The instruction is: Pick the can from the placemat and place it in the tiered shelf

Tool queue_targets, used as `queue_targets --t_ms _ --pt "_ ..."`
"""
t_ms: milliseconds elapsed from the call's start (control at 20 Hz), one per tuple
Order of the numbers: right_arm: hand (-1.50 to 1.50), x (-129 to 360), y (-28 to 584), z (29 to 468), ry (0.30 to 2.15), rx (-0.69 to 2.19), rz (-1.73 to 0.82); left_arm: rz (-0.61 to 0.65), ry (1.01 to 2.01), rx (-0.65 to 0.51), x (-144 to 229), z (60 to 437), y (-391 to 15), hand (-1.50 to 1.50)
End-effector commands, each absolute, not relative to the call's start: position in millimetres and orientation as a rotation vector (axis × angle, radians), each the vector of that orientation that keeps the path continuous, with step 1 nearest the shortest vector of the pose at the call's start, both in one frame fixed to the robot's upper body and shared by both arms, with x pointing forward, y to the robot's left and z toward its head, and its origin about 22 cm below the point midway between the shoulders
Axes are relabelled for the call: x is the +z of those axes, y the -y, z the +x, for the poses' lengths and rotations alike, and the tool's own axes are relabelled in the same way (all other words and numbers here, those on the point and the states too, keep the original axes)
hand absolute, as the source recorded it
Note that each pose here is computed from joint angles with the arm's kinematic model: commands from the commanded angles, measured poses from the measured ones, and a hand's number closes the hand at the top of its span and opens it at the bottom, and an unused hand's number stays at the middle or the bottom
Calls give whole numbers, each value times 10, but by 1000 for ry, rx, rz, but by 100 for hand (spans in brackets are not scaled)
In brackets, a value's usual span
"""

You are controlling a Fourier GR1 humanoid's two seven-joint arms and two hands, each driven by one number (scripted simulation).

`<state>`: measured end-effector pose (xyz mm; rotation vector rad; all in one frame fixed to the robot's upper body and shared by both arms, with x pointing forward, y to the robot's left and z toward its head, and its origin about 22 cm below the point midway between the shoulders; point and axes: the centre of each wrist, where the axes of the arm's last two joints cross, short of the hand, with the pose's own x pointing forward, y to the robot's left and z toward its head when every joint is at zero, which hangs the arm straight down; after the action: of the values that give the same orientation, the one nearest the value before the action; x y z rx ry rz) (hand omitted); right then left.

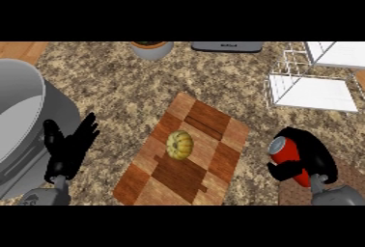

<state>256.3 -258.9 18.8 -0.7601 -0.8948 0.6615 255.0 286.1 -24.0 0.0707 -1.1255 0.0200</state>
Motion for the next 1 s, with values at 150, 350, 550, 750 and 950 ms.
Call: queue_targets --t_ms 150,350,550,750,950 --pt "150 546 2428 2642 1270 980 -531 94 1123 31 -275 2454 -2936 0" --pt "150 1131 2470 2442 1452 917 -587 104 1116 59 -265 2456 -2977 0" --pt "150 1667 2471 2239 1566 809 -715 98 1114 72 -258 2442 -2941 0" --pt "150 2088 2618 1957 1580 713 -802 105 1105 67 -362 2366 -2981 0" --pt "150 2705 2731 2000 1601 649 -856 92 1120 53 -391 2357 -3049 0"
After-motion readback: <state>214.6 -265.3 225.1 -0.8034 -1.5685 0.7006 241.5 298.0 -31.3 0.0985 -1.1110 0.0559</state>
